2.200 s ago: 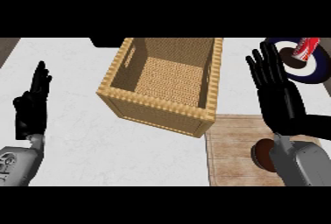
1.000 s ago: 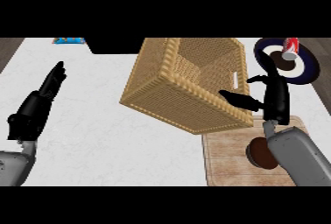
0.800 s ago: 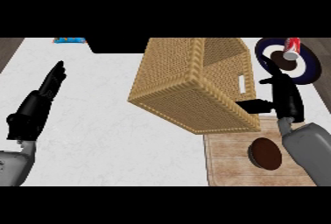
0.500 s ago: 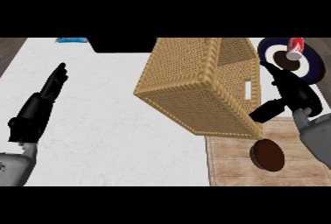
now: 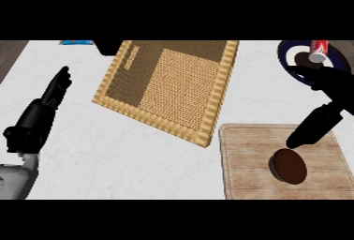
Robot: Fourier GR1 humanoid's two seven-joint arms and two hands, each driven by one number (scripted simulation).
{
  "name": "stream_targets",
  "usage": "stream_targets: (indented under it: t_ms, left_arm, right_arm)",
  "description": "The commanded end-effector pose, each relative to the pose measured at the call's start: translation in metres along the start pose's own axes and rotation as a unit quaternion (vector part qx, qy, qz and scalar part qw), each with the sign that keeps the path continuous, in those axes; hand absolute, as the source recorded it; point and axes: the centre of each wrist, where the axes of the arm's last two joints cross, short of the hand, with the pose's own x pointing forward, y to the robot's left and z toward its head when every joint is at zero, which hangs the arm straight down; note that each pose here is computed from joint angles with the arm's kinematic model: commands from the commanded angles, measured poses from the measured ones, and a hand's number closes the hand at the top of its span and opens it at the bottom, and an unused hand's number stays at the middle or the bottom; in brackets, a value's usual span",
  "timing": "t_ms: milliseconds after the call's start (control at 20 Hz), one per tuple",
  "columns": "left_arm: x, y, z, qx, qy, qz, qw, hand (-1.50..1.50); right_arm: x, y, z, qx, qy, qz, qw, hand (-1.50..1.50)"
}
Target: Pick the cupcake from the cutting board and place it in the basket
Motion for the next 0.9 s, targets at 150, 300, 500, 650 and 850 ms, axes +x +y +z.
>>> stream_targets:
  t_ms: [150,300,500,650,850]
  left_arm:
    - [0.006,-0.003,-0.004,-0.003,-0.004,0.004,1.0,0.0]
    - [0.002,-0.004,-0.009,0.0,-0.008,-0.002,1.0,0.0]
    - [0.011,0.002,-0.011,-0.001,-0.008,0.005,1.0,0.0]
    - [0.001,0.016,-0.003,-0.002,-0.012,0.006,0.9999,0.0]
    - [0.006,0.008,-0.018,-0.006,-0.012,0.004,0.9999,0.0]
  right_arm:
    - [-0.008,0.0,0.005,0.046,0.079,0.04,0.995,-1.5]
    - [-0.002,-0.004,0.008,0.055,0.078,0.046,0.994,-1.5]
    - [-0.027,0.026,-0.006,0.081,0.103,0.051,0.99,-1.5]
    - [-0.036,0.043,-0.022,0.094,0.121,0.064,0.986,-1.5]
    - [-0.055,0.06,-0.017,0.106,0.122,0.076,0.984,-1.5]
